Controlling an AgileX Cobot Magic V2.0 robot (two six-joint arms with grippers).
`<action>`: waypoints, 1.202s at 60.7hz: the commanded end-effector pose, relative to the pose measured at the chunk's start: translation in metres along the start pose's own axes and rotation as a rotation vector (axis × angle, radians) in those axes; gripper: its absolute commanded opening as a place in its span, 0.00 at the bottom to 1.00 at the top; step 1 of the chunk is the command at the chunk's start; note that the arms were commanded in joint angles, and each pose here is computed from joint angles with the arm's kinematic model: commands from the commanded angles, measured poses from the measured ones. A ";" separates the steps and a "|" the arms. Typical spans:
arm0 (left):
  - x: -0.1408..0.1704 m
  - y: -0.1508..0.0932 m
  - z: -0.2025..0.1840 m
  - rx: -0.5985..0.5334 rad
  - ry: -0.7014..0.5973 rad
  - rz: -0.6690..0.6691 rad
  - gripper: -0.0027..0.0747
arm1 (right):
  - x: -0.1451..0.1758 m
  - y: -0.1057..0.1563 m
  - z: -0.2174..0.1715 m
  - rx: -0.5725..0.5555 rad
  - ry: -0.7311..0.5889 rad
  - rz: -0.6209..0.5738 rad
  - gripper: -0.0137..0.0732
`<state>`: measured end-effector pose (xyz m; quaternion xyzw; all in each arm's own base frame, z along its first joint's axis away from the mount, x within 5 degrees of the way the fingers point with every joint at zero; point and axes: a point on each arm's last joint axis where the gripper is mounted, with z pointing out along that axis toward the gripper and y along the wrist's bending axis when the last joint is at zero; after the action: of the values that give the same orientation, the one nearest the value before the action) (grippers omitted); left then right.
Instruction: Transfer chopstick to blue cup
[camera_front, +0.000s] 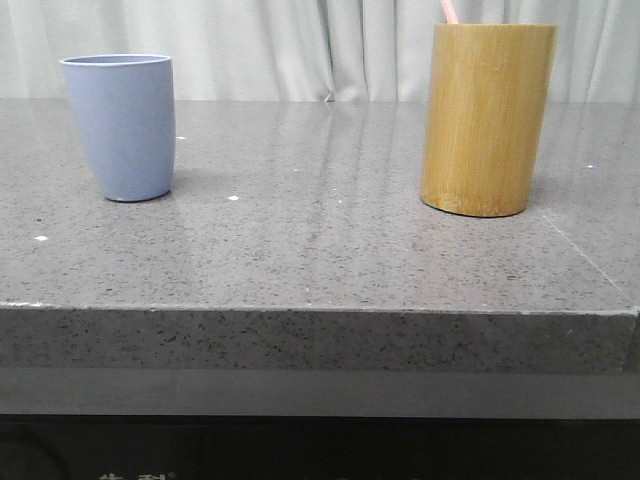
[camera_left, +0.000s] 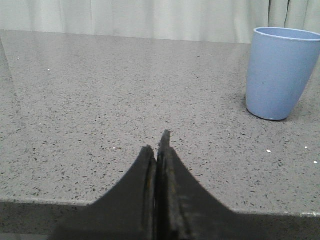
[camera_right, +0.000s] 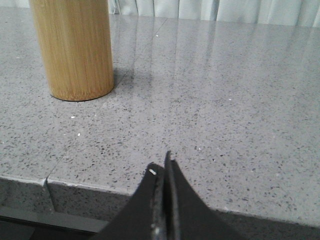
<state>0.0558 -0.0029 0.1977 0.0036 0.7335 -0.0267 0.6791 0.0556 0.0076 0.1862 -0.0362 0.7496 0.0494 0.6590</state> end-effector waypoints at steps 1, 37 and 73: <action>-0.006 0.000 -0.002 -0.001 -0.101 -0.019 0.01 | -0.010 -0.001 -0.002 0.010 -0.101 0.001 0.03; -0.006 0.000 -0.002 -0.001 -0.101 -0.019 0.01 | -0.010 -0.001 -0.002 0.010 -0.101 0.001 0.03; -0.009 0.000 -0.002 -0.002 -0.130 -0.019 0.01 | -0.015 -0.001 -0.003 0.014 -0.153 0.003 0.03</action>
<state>0.0558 -0.0029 0.1978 0.0036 0.7329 -0.0266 0.6798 0.0557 0.0076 0.1867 -0.0359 0.7479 0.0493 0.6610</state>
